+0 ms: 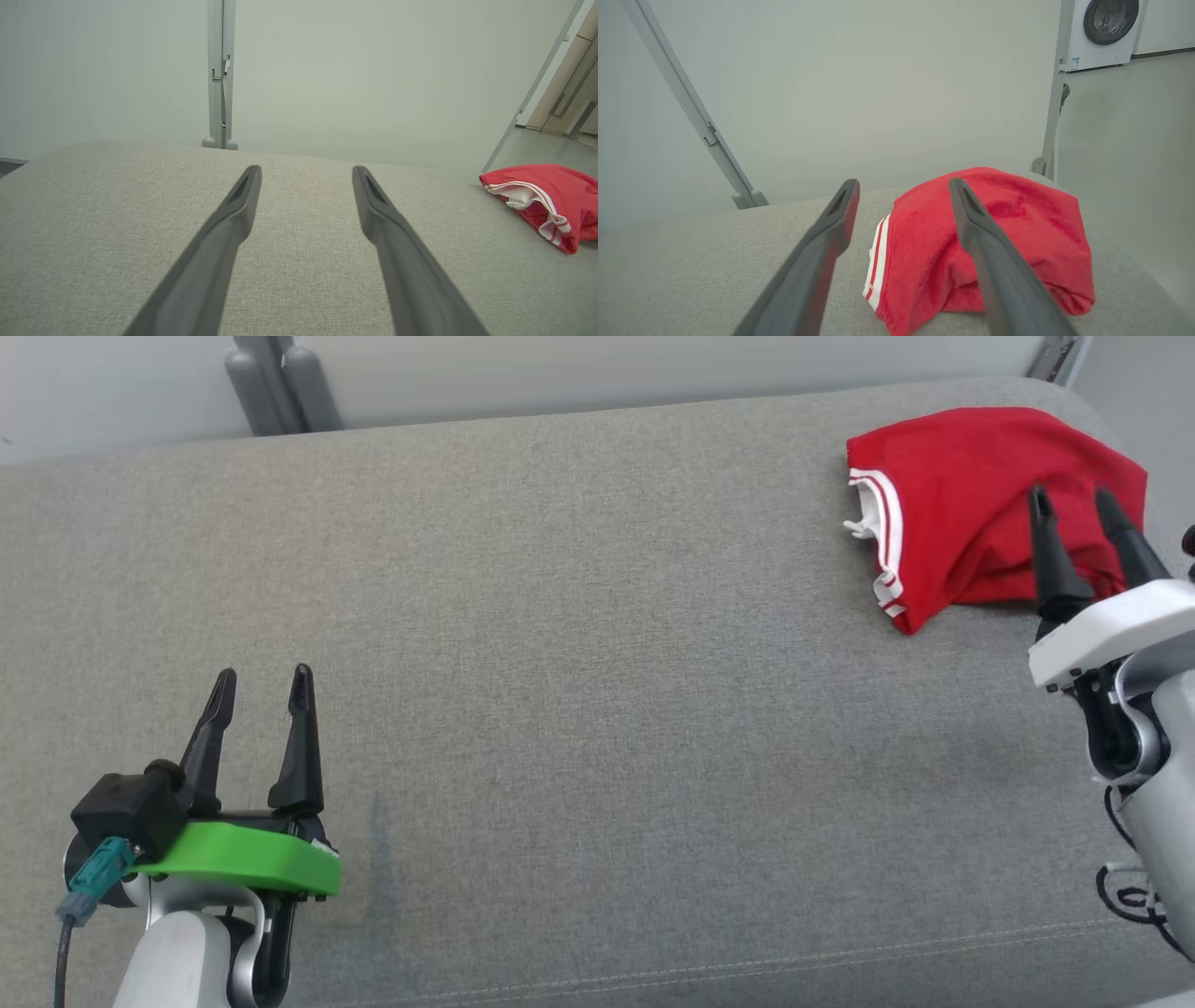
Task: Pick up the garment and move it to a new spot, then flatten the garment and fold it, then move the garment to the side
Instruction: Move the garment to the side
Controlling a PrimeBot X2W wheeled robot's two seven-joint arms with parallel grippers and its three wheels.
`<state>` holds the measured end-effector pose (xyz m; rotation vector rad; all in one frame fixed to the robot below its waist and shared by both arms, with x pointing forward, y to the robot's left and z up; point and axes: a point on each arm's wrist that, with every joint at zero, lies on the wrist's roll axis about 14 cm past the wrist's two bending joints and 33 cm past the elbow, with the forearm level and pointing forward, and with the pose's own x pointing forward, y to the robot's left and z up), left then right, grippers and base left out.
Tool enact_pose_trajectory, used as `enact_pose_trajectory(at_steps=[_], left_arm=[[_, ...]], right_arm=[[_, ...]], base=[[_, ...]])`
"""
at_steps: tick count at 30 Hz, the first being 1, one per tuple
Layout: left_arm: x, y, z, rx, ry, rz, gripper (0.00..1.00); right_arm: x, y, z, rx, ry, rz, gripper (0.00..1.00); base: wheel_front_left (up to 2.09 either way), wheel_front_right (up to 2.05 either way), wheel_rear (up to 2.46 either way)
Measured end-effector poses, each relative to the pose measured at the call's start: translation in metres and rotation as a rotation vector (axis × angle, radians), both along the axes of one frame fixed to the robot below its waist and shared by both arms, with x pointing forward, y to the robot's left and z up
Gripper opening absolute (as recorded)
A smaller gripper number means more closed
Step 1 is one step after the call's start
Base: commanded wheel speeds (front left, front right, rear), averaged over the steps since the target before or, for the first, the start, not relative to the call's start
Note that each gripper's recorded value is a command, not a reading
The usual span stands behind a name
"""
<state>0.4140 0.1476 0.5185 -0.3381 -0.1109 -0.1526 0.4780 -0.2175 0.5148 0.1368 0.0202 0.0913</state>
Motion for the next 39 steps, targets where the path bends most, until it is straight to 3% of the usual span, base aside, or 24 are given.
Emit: enact_pose_trajectory(at_steps=[11,21,39], left_arm=[[-0.007,-0.014,0.017,-0.009,-0.046,-0.034,1.0],[-0.026,-0.013,0.001,0.028,0.0,-0.033,1.0],[-0.029,-0.007,0.001,0.055,-0.001,-0.011,1.0]], right_arm=[[-0.052,-0.006,0.007,0.122,-0.058,-0.078,1.0],[-0.094,0.013,-0.006,0.078,-0.051,-0.051,1.0],[-0.107,0.032,0.006,0.06,-0.105,-0.016,1.0]], base=[[0.0,0.0,0.0],[0.0,0.0,0.0],[0.0,0.0,0.0]])
